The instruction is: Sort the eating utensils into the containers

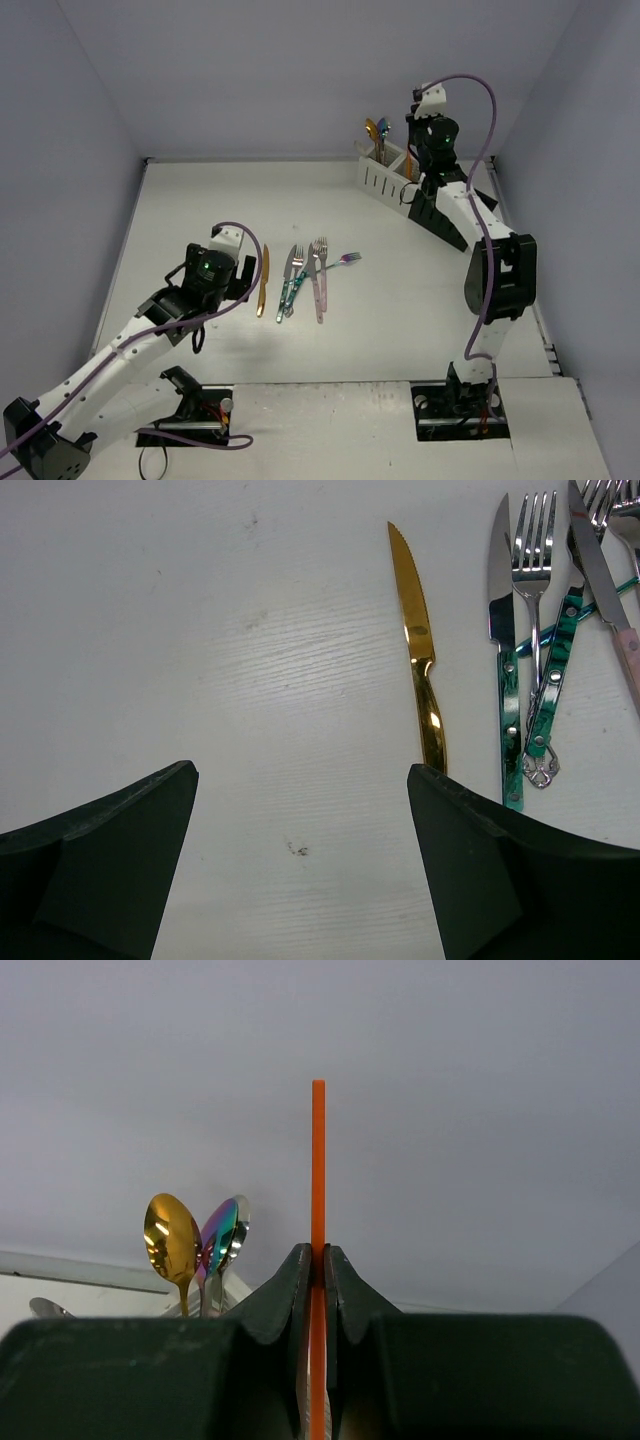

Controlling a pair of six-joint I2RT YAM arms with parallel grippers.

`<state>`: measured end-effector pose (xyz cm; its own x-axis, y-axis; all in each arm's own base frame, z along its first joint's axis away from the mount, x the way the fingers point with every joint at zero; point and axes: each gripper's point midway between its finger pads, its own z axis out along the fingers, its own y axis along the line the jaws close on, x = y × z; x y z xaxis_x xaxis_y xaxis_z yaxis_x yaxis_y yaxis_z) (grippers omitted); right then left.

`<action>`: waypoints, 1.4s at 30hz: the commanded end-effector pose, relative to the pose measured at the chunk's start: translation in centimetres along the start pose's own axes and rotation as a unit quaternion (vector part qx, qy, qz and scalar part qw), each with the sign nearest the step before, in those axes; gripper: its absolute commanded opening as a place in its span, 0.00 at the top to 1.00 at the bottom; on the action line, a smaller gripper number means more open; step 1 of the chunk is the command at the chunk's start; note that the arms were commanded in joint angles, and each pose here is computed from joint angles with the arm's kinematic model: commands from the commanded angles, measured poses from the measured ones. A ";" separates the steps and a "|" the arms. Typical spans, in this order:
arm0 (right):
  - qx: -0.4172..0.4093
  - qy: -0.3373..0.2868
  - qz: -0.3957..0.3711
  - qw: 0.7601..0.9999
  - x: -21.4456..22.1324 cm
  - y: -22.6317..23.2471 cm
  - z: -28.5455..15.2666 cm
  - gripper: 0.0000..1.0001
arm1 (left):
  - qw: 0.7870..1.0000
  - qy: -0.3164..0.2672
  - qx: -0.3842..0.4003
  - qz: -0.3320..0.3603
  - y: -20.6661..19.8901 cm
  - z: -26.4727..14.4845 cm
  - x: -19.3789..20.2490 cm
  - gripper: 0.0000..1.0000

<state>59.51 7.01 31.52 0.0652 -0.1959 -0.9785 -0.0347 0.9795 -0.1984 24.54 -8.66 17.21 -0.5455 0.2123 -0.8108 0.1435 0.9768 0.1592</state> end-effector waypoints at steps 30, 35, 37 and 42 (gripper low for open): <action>0.042 -0.083 0.037 0.995 5.2 0.3 -0.9 0.91 | 1.000 -0.027 -0.003 -0.001 -0.2 -0.1 -2.1 0.16; 0.045 -0.083 0.055 0.994 2.6 -0.5 -2.6 0.72 | 0.999 -0.035 0.004 -0.004 -0.3 -0.4 -2.4 0.16; 0.043 -0.085 0.061 0.994 0.7 -0.8 -3.5 0.65 | 0.999 -0.037 0.008 -0.006 -0.4 -0.5 -2.5 0.16; 0.030 -0.054 0.078 0.995 -2.6 -1.4 -6.6 0.53 | 0.999 -0.039 0.032 -0.012 -1.2 -0.8 -2.7 0.16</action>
<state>56.18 6.02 24.64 0.0458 -0.1114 -0.9927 -0.0002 0.9938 -0.1115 24.46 -9.06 17.01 -0.5482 0.2257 -0.8053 0.1638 0.9732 0.1612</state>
